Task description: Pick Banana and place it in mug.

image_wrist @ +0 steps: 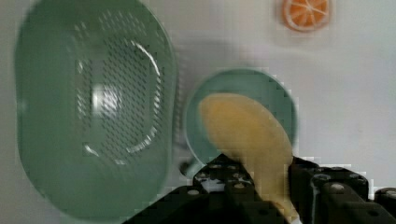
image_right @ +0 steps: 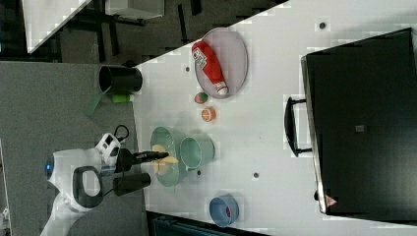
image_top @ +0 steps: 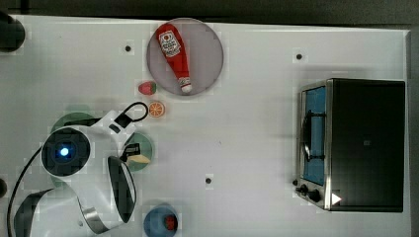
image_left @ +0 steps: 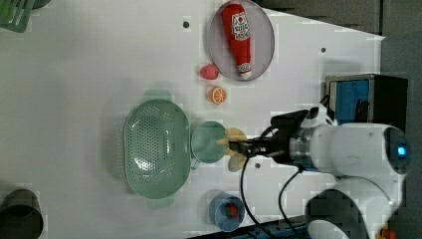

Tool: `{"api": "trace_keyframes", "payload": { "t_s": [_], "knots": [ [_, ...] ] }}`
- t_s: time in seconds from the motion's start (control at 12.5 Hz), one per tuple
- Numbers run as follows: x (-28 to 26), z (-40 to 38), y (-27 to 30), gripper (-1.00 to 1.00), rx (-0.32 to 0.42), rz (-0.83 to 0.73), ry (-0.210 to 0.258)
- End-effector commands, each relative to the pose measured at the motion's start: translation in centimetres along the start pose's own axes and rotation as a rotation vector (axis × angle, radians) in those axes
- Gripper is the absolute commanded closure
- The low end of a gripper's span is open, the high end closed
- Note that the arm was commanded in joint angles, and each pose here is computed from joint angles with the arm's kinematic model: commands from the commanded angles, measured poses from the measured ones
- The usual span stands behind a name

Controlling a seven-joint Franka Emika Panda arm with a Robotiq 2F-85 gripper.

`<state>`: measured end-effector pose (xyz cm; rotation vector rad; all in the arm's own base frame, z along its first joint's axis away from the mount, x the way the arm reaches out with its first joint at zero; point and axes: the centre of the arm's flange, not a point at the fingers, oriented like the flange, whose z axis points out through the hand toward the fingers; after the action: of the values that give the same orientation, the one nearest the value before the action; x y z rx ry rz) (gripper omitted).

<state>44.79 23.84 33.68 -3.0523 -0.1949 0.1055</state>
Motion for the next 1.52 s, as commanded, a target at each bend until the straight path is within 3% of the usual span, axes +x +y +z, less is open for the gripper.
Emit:
{"api": "trace_keyframes", "payload": {
  "t_s": [0.08, 0.32, 0.48, 0.56, 0.8, 0.88, 1.28, 1.52],
  "knots": [
    [0.9, 2.4, 1.3, 0.36, -0.002, 0.12, -0.017],
    [1.6, 4.8, 1.6, 0.29, -0.01, 0.094, -0.006],
    [2.1, 5.4, 1.8, -0.11, -0.013, 0.073, 0.034],
    [1.8, 5.9, 1.9, -0.41, -0.017, 0.072, 0.028],
    [1.9, 5.9, 2.4, -1.0, -0.018, 0.11, 0.033],
    [1.9, 5.9, 2.7, -1.0, -0.018, 0.115, 0.034],
    [3.9, -4.3, 6.3, -1.0, -0.022, 0.2, 0.206],
    [2.3, -12.4, 10.8, -1.0, -0.058, 0.3, 0.216]
  ]
}}
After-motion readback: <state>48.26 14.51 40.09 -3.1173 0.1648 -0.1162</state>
